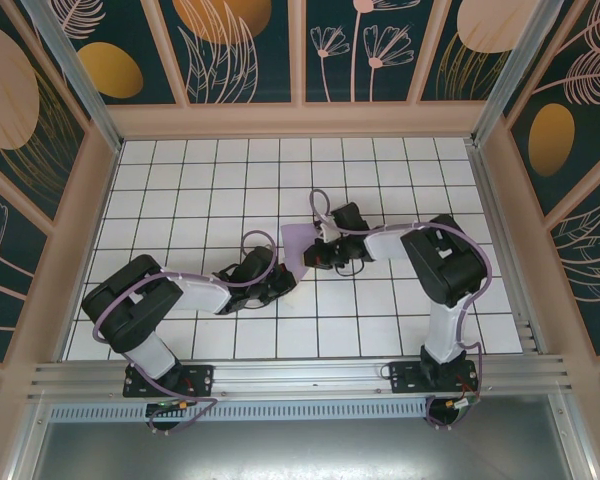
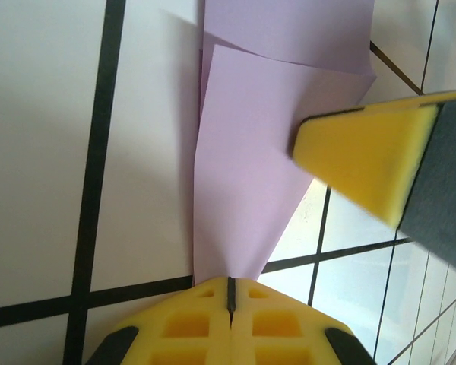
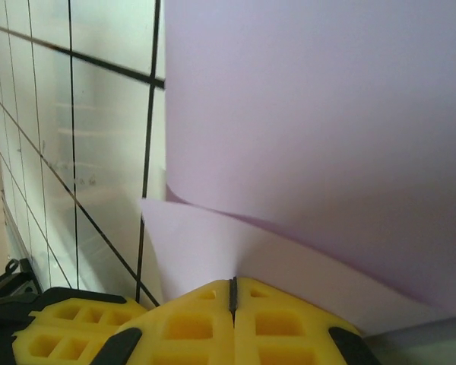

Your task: Fold a paper plane with a square sheet of paper (pick it up from the middle)

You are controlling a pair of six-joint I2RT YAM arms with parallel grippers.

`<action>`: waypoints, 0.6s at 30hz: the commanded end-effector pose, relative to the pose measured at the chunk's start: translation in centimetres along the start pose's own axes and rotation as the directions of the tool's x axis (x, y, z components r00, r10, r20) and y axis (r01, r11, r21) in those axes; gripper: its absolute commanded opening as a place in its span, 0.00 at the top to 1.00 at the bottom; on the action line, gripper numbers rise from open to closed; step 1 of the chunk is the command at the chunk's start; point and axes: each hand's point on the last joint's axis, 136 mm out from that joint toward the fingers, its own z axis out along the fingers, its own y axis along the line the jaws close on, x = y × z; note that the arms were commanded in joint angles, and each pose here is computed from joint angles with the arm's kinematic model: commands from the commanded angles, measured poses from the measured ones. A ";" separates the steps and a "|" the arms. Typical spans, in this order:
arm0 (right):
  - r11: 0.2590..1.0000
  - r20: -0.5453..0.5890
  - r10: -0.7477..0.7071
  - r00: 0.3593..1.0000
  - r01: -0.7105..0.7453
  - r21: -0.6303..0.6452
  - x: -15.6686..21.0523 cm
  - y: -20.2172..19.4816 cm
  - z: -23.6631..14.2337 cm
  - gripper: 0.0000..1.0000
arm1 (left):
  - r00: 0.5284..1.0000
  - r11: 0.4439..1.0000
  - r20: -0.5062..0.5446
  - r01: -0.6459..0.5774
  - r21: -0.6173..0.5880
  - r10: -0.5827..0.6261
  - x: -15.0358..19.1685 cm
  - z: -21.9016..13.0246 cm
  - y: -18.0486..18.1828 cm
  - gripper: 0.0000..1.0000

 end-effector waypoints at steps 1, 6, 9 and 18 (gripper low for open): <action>0.987 0.116 0.028 0.993 -0.046 0.154 -3.3 -5.4 -1.8 0.97 | 0.997 0.972 -0.073 0.003 -0.235 -0.020 2.6 -0.6 7.1 1.00; 0.986 0.177 0.024 0.984 -0.052 0.158 -5.3 -5.1 -3.7 0.97 | 0.997 0.973 -0.071 -0.013 -0.232 -0.004 2.3 -0.6 6.8 1.00; 0.988 0.213 0.005 0.977 -0.038 0.152 -5.8 -3.9 -4.9 0.97 | 0.998 0.973 -0.065 -0.027 -0.227 0.012 2.1 -0.6 6.4 1.00; 0.999 0.114 -0.049 0.992 0.051 -0.010 -1.2 2.1 -2.8 0.96 | 0.986 0.954 -0.052 -0.166 -0.249 0.158 0.5 -1.2 5.1 1.00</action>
